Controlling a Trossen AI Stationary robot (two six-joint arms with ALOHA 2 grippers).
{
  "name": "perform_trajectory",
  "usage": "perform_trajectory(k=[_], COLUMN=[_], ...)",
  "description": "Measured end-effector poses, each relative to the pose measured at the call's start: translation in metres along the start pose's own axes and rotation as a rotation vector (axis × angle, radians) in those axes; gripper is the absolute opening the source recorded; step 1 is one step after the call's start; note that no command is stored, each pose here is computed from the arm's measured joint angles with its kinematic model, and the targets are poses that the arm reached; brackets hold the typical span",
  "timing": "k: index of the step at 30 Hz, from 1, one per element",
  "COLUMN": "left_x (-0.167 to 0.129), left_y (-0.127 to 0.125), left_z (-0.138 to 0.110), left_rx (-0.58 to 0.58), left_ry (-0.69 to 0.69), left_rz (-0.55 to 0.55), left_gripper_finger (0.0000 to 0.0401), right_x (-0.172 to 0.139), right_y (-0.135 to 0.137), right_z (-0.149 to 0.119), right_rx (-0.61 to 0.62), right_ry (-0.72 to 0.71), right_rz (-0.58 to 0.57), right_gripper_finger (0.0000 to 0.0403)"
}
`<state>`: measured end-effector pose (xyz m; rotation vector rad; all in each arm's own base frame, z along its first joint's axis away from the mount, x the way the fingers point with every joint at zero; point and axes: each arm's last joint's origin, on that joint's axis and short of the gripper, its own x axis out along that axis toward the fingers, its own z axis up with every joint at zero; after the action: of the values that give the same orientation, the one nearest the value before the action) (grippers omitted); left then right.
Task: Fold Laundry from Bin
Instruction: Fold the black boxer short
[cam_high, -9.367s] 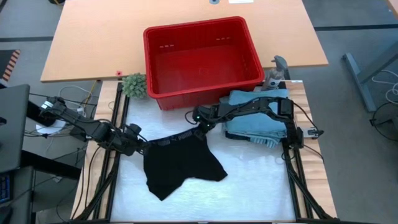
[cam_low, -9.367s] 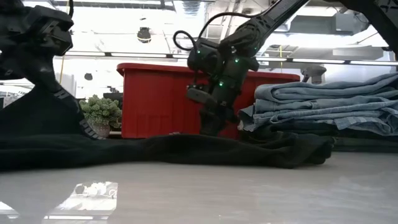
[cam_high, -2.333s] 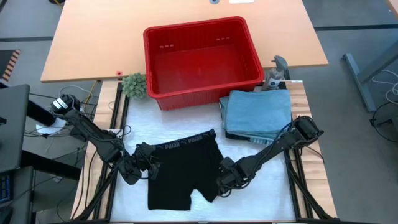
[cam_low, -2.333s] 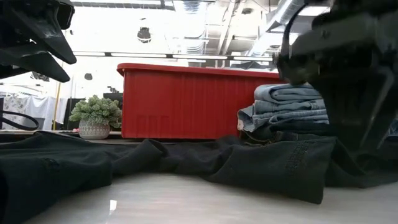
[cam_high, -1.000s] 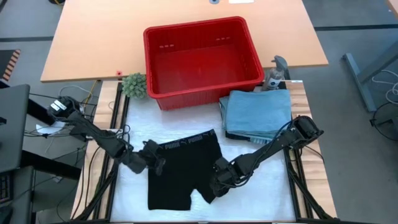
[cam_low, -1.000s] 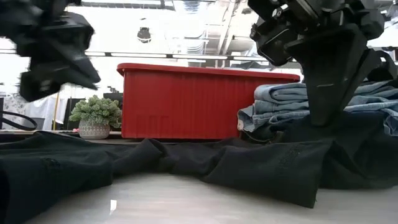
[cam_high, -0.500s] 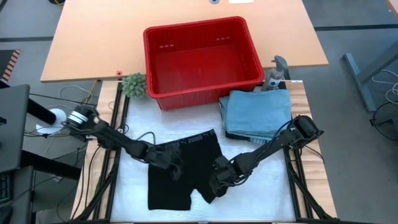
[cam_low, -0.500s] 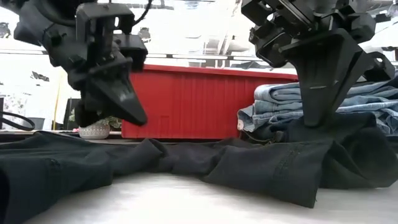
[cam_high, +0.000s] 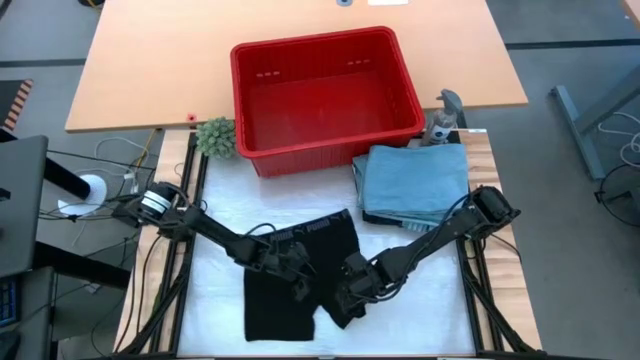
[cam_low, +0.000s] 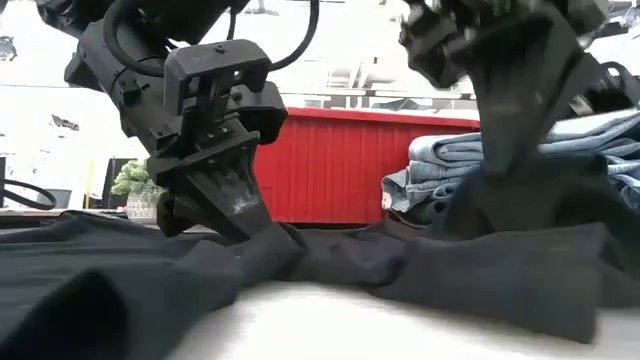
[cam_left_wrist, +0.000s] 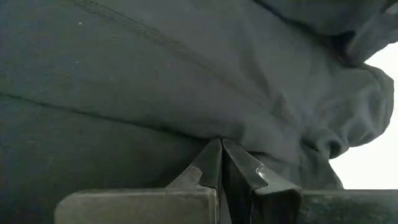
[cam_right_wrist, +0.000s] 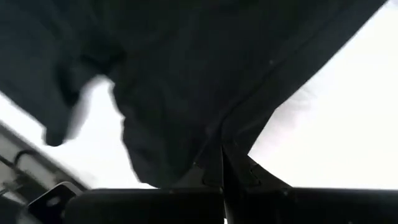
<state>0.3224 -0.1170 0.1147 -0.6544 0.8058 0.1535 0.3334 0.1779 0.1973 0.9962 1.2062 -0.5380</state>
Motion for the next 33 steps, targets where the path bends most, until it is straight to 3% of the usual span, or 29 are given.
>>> perform_trajectory(k=[15,19,23,28,33], left_x=[0.004,0.004,0.003,-0.020,-0.045], left_y=[0.026,0.028,0.026,0.013,0.011], left_z=[0.031,0.035,0.035,0.044,0.055], left_rx=[-0.015,-0.027,-0.045,-0.084,-0.088], left_ry=[-0.044,-0.026,0.078,0.100,0.065], left_rz=[0.044,0.006,-0.110,-0.210,-0.177], left_gripper_finger=[0.0000,0.0000,0.0000,0.0000,0.0000], right_x=[-0.032,-0.032,-0.032,-0.032,-0.041], right_y=[0.023,0.023,0.023,0.023,0.027], right_z=[0.011,0.011,0.011,0.012,0.015], right_rx=[-0.064,-0.063,-0.066,-0.071,-0.083], right_ry=[-0.082,-0.099,-0.107,-0.115,-0.138], right_rz=[0.040,0.038,0.037,0.036,0.028], right_gripper_finger=[0.0013,0.0013,0.0013,0.0013,0.0013])
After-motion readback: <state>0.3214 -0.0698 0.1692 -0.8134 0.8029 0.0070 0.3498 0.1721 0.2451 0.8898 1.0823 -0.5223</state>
